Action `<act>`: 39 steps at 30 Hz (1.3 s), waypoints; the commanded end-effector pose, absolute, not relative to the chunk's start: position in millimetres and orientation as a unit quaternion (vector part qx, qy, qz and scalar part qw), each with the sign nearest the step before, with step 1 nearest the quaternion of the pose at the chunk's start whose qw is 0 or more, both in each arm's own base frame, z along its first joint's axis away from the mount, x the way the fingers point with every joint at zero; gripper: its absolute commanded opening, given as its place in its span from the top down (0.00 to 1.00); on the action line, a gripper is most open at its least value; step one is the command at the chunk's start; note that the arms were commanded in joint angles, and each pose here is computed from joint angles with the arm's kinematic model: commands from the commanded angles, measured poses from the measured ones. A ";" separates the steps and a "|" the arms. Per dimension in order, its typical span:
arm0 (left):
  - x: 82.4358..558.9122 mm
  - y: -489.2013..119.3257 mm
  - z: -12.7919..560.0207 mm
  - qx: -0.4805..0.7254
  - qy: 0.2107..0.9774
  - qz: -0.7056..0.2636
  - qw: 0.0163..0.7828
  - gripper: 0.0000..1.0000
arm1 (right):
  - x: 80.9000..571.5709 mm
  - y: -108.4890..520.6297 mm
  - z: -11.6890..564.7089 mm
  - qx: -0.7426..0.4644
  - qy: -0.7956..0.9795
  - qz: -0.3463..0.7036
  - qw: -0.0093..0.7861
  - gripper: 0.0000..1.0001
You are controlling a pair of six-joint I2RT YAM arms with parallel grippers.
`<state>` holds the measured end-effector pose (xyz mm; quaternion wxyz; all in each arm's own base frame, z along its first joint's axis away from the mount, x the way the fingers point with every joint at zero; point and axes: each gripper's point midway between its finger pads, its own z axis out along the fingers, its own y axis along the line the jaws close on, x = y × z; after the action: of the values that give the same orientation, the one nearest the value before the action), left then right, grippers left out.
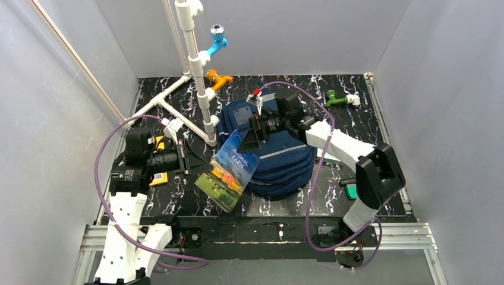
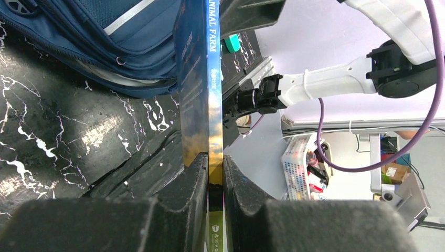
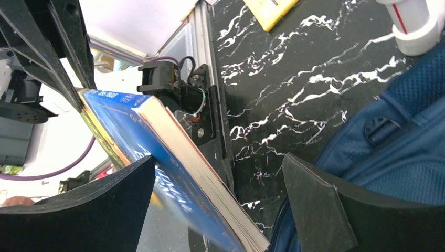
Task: Pack the student bag
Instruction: Pick up the book at the corner of the board.
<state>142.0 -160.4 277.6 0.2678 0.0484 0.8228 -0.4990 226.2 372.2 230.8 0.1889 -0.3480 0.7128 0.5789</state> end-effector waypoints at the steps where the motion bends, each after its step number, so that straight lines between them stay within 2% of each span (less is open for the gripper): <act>1: 134.7 -168.5 297.5 0.085 0.798 -0.530 0.274 1.00 | 229.3 389.3 265.6 -0.396 0.637 0.626 0.212 0.01; 11: 133.8 -172.1 293.0 0.095 0.796 -0.537 0.262 1.00 | 180.7 390.4 284.4 -0.419 0.556 0.704 0.138 0.02; 16: 134.7 -172.3 287.7 0.094 0.800 -0.534 0.257 1.00 | 168.6 382.5 280.8 -0.413 0.558 0.709 0.124 0.09; 18: 135.8 -172.2 285.6 0.091 0.802 -0.533 0.254 1.00 | 163.6 378.6 280.7 -0.412 0.559 0.709 0.121 0.16; 23: 138.9 -171.6 279.7 0.082 0.807 -0.528 0.249 1.00 | 154.8 371.6 287.0 -0.406 0.561 0.709 0.131 0.42; 30: 147.7 -169.0 266.3 0.049 0.826 -0.514 0.226 1.00 | 144.5 371.9 285.3 -0.390 0.576 0.708 0.121 0.99; 31: 148.7 -168.5 264.3 0.045 0.829 -0.511 0.224 0.97 | 145.6 372.6 283.3 -0.384 0.583 0.706 0.118 0.99; 34: 152.3 -166.3 260.8 0.033 0.836 -0.500 0.225 0.67 | 150.5 374.4 271.7 -0.367 0.611 0.691 0.117 0.99; 39: 155.1 -160.4 262.5 0.027 0.842 -0.476 0.254 0.28 | 165.7 369.8 241.1 -0.346 0.688 0.624 0.135 0.99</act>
<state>154.3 -165.4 260.1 0.2294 0.0332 0.8373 -0.4951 158.3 376.2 246.2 0.0985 -0.3468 0.6435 0.6752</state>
